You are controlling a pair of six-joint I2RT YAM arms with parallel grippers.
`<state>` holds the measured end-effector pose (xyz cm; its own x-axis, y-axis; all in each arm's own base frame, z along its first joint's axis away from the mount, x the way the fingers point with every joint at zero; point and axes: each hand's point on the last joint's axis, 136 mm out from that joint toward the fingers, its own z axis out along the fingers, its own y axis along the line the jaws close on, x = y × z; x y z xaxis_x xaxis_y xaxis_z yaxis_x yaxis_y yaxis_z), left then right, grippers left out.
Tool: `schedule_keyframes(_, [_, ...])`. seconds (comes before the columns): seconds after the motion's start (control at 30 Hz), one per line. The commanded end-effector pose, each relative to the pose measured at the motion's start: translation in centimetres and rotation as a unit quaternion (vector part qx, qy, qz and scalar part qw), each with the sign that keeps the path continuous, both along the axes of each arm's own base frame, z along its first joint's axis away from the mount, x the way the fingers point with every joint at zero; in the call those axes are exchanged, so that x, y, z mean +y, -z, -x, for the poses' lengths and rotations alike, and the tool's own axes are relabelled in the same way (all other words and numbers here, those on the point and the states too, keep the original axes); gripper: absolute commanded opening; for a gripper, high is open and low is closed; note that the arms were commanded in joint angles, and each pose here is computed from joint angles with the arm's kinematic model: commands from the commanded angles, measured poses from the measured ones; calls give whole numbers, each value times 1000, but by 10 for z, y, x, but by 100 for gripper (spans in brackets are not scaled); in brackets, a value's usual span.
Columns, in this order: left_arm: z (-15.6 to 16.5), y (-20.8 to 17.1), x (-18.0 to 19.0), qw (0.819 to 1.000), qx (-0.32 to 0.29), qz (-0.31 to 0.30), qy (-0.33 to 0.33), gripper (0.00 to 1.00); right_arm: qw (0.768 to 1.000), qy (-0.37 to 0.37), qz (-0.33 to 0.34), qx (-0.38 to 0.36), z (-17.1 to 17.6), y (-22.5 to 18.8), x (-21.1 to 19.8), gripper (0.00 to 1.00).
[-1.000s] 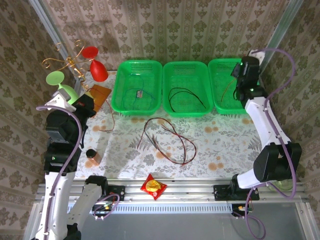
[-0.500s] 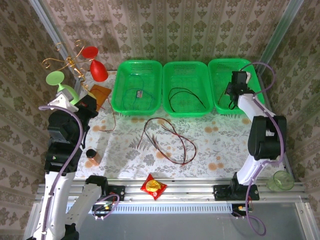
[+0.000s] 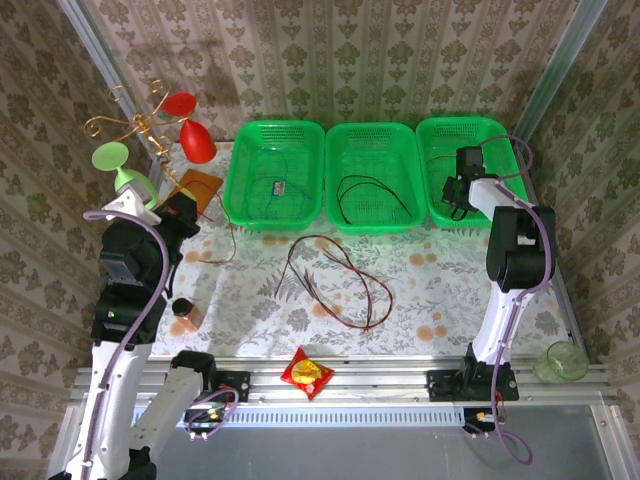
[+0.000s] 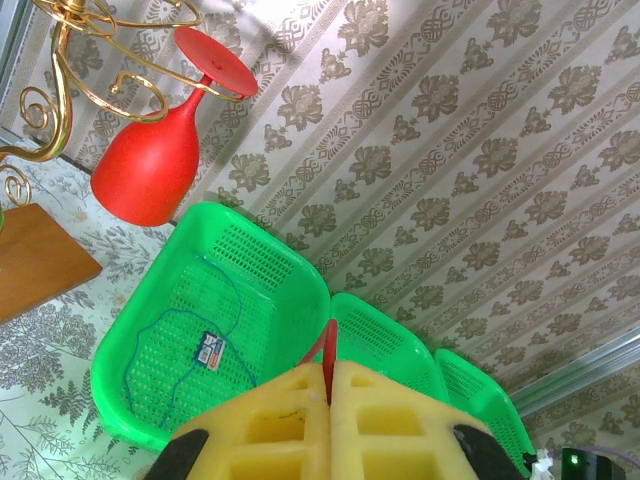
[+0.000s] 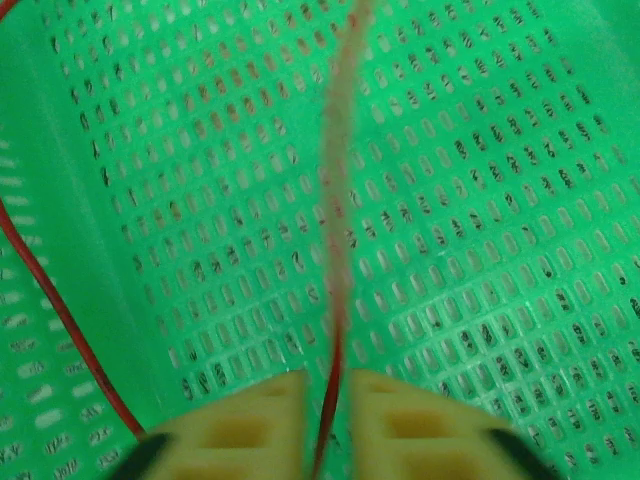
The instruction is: Untangle the cables
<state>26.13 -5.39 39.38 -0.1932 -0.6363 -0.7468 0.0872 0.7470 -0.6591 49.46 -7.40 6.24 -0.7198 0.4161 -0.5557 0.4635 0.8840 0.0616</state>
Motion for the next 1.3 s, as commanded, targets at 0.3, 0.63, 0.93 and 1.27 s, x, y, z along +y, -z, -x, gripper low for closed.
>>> schedule_keyframes(0.3, [5,-22,-5,1000,-24,-6,15,0,995,7,1,-97,30,-111,1,82])
schedule_keyframes(0.63, [2,-51,-16,998,-48,7,43,0,950,-169,-64,-254,76,-206,101,82])
schedule_keyframes(0.93, [0,-81,-29,994,-73,20,76,0,772,-465,-49,-431,139,-260,292,83])
schedule_keyframes(1.27, [1,-88,-65,989,-74,10,130,0,684,-591,-112,-412,154,-242,432,88])
